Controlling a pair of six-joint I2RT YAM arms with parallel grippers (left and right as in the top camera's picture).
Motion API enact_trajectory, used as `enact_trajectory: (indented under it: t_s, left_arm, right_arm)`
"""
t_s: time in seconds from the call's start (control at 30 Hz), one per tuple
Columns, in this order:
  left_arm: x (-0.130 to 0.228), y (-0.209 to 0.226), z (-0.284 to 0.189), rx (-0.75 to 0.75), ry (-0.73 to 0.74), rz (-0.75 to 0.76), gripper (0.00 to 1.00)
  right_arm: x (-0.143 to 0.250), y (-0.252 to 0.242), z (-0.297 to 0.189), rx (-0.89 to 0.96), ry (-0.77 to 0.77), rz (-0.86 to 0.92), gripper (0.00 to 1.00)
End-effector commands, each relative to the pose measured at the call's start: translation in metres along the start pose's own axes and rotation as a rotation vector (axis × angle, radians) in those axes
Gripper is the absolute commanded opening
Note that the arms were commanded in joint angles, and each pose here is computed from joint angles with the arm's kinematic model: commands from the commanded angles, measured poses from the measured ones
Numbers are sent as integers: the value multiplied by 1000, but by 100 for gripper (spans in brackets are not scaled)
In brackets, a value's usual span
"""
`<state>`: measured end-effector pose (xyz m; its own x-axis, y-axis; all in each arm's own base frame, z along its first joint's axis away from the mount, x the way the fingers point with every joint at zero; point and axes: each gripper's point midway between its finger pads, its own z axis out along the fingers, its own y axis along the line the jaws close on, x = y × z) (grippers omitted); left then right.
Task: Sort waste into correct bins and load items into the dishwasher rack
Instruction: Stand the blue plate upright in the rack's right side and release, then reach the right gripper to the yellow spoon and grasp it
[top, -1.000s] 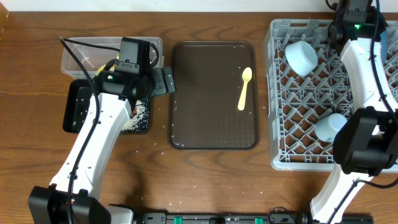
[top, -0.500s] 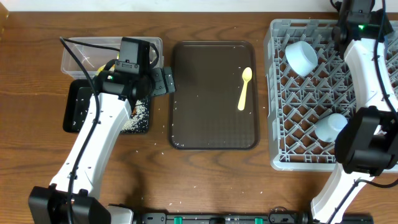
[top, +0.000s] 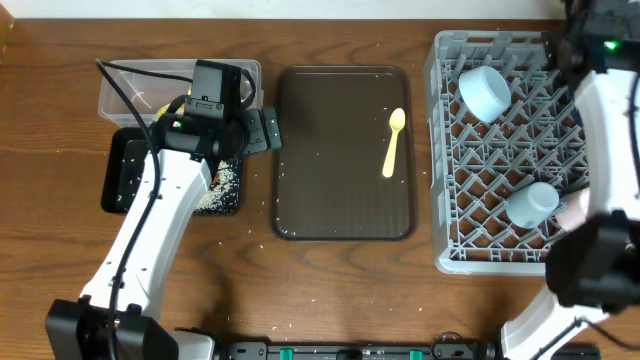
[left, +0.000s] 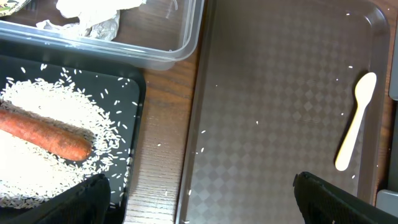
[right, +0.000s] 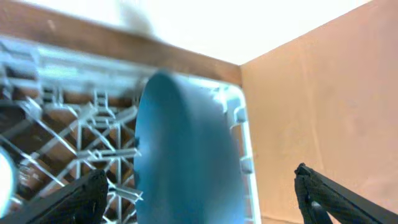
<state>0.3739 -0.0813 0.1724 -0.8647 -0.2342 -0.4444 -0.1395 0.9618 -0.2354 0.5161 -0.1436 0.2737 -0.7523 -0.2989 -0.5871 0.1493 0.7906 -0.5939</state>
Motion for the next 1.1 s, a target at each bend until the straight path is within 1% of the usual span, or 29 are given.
enact_trajectory:
  t_s: [0.0, 0.1, 0.17, 0.27, 0.33, 0.37, 0.43, 0.47, 0.53, 0.7, 0.73, 0.83, 0.93, 1.07]
  left_arm:
    - [-6, -1, -4, 0, -18, 0, 97]
    - [-6, -1, -4, 0, -18, 0, 97]
    - [-6, -1, -4, 0, -18, 0, 97]
    - [-6, 0, -4, 0, -18, 0, 97]
    - [-6, -1, -4, 0, -18, 0, 97]
    - [-6, -1, -4, 0, -18, 0, 97]
    - [-6, -1, -4, 0, -18, 0, 97]
    - [-6, -1, -4, 0, -18, 0, 97]
    - [-6, -1, -4, 0, -18, 0, 97]
    - [-6, -1, -4, 0, -18, 0, 97]
    - [-6, -1, -4, 0, -18, 0, 97]
    - [-6, -1, -4, 0, -18, 0, 97]
    - [-6, -1, -4, 0, -18, 0, 97]
    - [-6, -1, -4, 0, -18, 0, 97]
  right_arm:
    - [-26, -5, -47, -108, -132, 121, 95]
    - [-38, 16, -82, -317, -213, 192, 97]
    - [-46, 39, -111, -514, -262, 233, 99]
    - [-58, 69, -164, -839, -330, 308, 99]
    - [-68, 88, -199, -1062, -382, 325, 99]
    - [-71, 96, -211, -1141, -392, 328, 99]
    - [-73, 114, -219, -1216, -340, 371, 93]
    - [-74, 124, -219, -1222, -307, 383, 91]
    - [-75, 153, -213, -1174, -222, 406, 86]
    - [-66, 227, -194, -921, -43, 447, 84]
    - [-62, 239, -188, -859, -7, 473, 83]
    - [-46, 270, -173, -735, 77, 509, 74]
    - [-29, 304, -158, -695, 143, 477, 67]
    - [4, 329, -131, -594, 252, 446, 60]
